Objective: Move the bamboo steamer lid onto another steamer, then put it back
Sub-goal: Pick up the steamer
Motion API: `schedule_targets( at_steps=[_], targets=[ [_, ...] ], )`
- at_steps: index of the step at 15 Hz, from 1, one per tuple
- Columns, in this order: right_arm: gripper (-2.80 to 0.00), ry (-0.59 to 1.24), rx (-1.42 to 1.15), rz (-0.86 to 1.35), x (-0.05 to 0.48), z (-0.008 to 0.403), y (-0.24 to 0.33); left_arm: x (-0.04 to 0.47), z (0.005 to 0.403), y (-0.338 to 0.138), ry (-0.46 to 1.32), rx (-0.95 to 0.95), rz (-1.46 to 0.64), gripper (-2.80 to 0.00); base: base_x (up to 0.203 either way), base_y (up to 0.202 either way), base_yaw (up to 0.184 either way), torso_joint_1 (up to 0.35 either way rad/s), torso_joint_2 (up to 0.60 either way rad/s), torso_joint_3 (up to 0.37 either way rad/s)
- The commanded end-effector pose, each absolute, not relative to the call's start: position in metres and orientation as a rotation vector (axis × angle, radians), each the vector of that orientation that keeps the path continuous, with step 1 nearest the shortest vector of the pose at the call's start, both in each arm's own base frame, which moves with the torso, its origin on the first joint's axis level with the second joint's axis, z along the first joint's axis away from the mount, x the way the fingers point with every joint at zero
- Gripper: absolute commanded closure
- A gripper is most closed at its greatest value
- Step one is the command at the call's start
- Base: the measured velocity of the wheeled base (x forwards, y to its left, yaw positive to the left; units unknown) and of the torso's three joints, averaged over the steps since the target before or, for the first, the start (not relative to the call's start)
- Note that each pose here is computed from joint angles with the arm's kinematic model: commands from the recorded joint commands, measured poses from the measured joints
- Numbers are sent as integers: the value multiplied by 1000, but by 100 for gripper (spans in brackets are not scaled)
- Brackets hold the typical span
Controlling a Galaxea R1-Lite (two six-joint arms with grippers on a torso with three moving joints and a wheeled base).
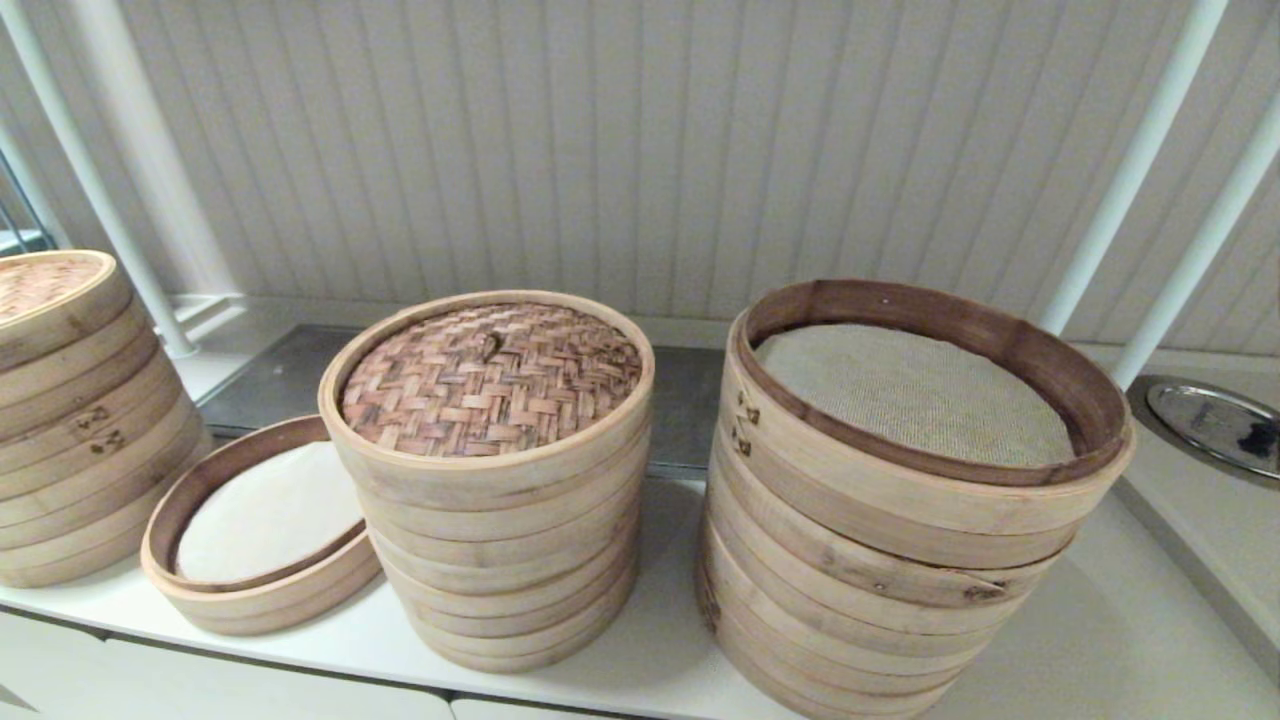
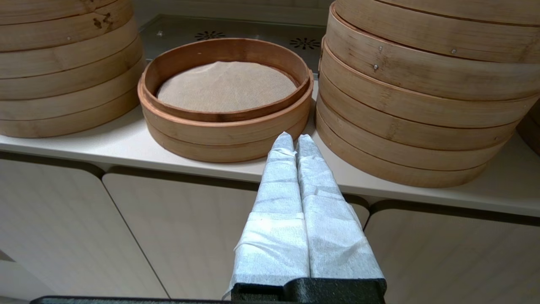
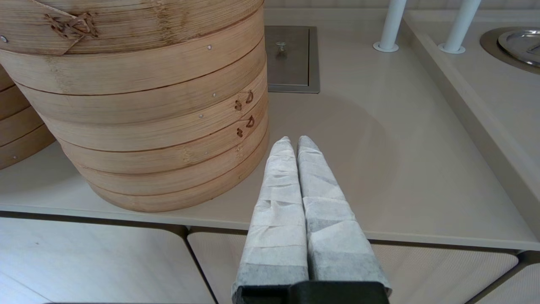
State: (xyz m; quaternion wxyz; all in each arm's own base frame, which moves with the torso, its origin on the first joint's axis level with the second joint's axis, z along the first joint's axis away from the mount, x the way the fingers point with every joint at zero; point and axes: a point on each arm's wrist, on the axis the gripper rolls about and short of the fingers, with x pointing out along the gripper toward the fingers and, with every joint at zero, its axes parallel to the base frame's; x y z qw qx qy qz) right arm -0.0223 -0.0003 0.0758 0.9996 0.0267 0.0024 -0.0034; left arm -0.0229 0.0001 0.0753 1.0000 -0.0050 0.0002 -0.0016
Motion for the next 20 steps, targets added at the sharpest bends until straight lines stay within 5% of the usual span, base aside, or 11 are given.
schedule_targets(
  at_steps=[1, 20],
  targets=[
    [0, 9, 52, -6, -22, 75, 0, -23, 75, 0, 2, -9, -3, 0, 0, 0, 0, 0, 0, 0],
    [0, 6, 51, -5, -22, 75, 0, -23, 76, 0, -5, 16, -4, 0, 0, 0, 0, 0, 0, 0]
  ],
)
